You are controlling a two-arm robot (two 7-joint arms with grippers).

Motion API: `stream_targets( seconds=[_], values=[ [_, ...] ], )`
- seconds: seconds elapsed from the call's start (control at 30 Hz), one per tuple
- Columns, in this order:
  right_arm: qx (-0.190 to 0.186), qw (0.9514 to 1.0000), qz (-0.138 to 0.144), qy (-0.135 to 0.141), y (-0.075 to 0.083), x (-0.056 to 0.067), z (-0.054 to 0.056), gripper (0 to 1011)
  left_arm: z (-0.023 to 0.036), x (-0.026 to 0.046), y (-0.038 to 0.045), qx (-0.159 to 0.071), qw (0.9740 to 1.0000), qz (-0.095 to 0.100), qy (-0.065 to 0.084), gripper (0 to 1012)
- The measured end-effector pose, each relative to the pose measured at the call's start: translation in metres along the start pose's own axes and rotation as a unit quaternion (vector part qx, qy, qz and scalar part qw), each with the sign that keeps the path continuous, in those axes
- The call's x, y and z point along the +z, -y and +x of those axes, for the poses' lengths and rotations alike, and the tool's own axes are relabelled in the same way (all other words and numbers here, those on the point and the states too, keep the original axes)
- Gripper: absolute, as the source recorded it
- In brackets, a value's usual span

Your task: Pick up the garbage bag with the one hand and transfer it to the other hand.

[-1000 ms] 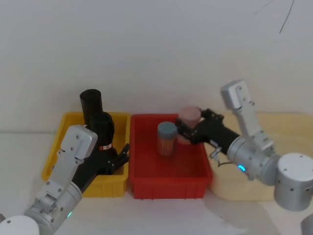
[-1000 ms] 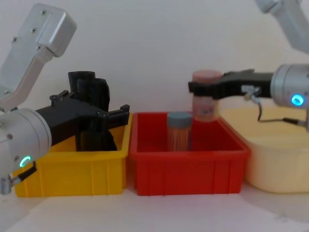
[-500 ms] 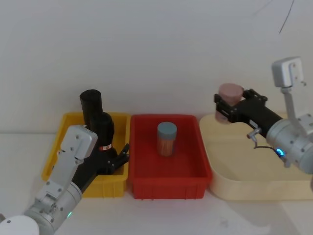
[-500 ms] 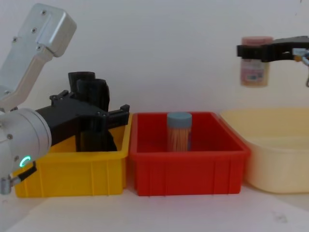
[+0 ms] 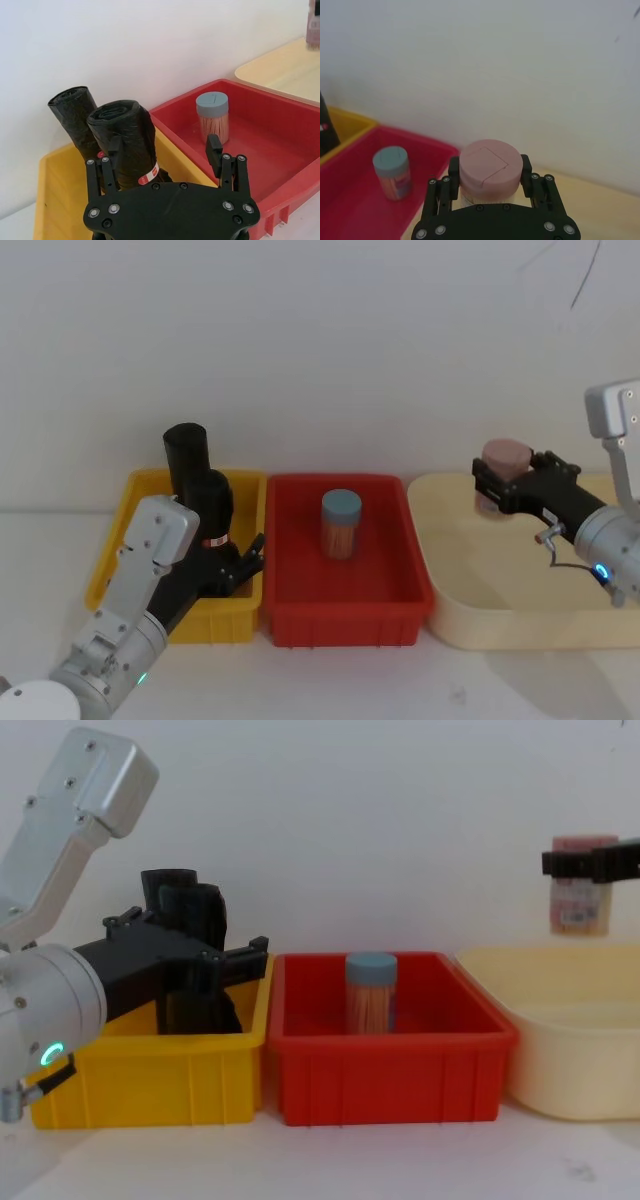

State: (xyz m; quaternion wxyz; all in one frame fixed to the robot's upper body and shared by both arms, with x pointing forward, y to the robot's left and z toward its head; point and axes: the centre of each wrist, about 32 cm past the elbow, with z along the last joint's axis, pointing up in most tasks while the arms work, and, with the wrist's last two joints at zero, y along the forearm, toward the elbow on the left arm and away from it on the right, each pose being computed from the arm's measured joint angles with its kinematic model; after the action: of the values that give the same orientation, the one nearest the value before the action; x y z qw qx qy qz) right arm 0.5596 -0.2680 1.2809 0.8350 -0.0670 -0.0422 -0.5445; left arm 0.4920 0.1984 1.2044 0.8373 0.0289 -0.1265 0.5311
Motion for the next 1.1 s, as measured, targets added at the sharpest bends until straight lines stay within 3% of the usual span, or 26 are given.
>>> stream_targets(
  seconds=[0.47, 0.8, 1.1],
  values=[
    [-0.021, 0.9991, -0.035, 0.001, -0.005, -0.012, 0.001, 696, 0.0000, 0.0000, 0.0000, 0.000, 1.0000, 0.000, 0.000, 1001],
    [-0.029, 0.9987, -0.042, 0.003, -0.007, -0.015, 0.000, 993, 0.0000, 0.0000, 0.0000, 0.000, 1.0000, 0.000, 0.000, 1002],
    [-0.033, 0.9984, -0.045, 0.005, -0.008, -0.016, 0.000, 999, 0.0000, 0.0000, 0.0000, 0.000, 1.0000, 0.000, 0.000, 1002]
  ],
)
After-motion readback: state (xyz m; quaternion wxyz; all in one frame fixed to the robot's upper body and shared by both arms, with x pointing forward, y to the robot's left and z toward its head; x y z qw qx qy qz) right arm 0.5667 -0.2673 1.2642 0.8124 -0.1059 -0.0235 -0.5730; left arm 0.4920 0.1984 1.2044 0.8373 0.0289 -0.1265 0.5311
